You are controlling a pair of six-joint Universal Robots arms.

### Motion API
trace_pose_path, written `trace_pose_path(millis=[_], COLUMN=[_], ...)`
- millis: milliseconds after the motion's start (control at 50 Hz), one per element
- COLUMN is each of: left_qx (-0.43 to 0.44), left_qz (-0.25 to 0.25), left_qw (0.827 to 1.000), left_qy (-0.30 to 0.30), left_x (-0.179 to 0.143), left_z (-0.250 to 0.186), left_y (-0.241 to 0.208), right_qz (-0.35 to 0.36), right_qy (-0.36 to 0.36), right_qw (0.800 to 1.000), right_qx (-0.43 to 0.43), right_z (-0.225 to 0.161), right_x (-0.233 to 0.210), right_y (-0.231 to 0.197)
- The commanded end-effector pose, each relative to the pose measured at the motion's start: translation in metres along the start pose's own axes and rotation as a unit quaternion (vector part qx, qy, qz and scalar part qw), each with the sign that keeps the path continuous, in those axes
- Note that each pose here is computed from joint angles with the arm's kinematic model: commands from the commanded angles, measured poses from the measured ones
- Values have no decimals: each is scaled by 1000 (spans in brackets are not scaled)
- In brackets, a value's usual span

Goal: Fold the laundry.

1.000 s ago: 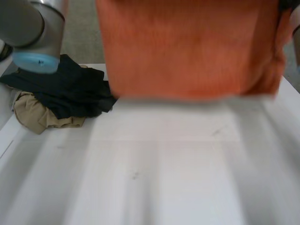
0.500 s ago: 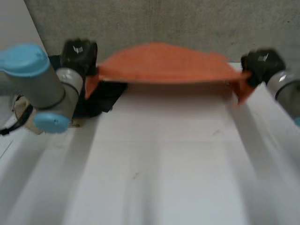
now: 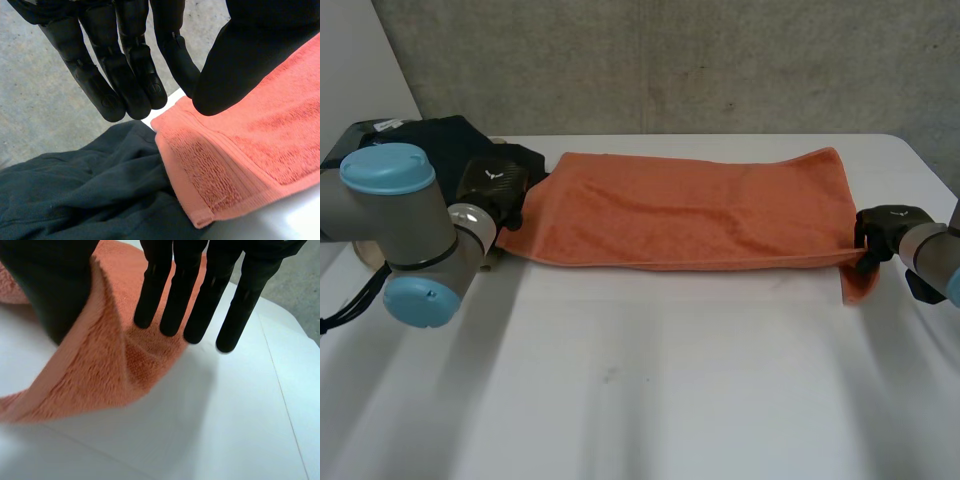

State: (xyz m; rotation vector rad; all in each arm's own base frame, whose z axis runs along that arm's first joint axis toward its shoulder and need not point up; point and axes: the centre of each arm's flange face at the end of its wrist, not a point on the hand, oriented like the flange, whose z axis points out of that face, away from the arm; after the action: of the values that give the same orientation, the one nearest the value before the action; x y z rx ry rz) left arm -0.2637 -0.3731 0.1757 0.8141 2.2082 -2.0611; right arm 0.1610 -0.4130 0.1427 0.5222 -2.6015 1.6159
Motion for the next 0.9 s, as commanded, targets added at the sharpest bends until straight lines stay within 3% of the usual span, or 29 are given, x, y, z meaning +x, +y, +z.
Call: trace_pose_path(millis=[20, 400, 560, 740, 900], left_qx=[-15, -20, -16, 3, 14], left_qz=[25, 197, 244, 232, 167], left_qw=[999, 978, 967, 971, 985], left_qy=[26, 65, 69, 50, 29], left_x=[6, 15, 23, 17, 0], left_z=[-2, 19, 31, 39, 25], left_y=[11, 50, 57, 42, 12], right_qz=[3, 5, 5, -13, -79], right_qy=[-33, -57, -57, -48, -17], right_qw=[999, 998, 998, 999, 997], right_qx=[-4, 7, 7, 4, -16], right_z=[-4, -7, -8, -8, -12], right_x=[-1, -9, -9, -6, 2], right_y=[2, -2, -3, -1, 0])
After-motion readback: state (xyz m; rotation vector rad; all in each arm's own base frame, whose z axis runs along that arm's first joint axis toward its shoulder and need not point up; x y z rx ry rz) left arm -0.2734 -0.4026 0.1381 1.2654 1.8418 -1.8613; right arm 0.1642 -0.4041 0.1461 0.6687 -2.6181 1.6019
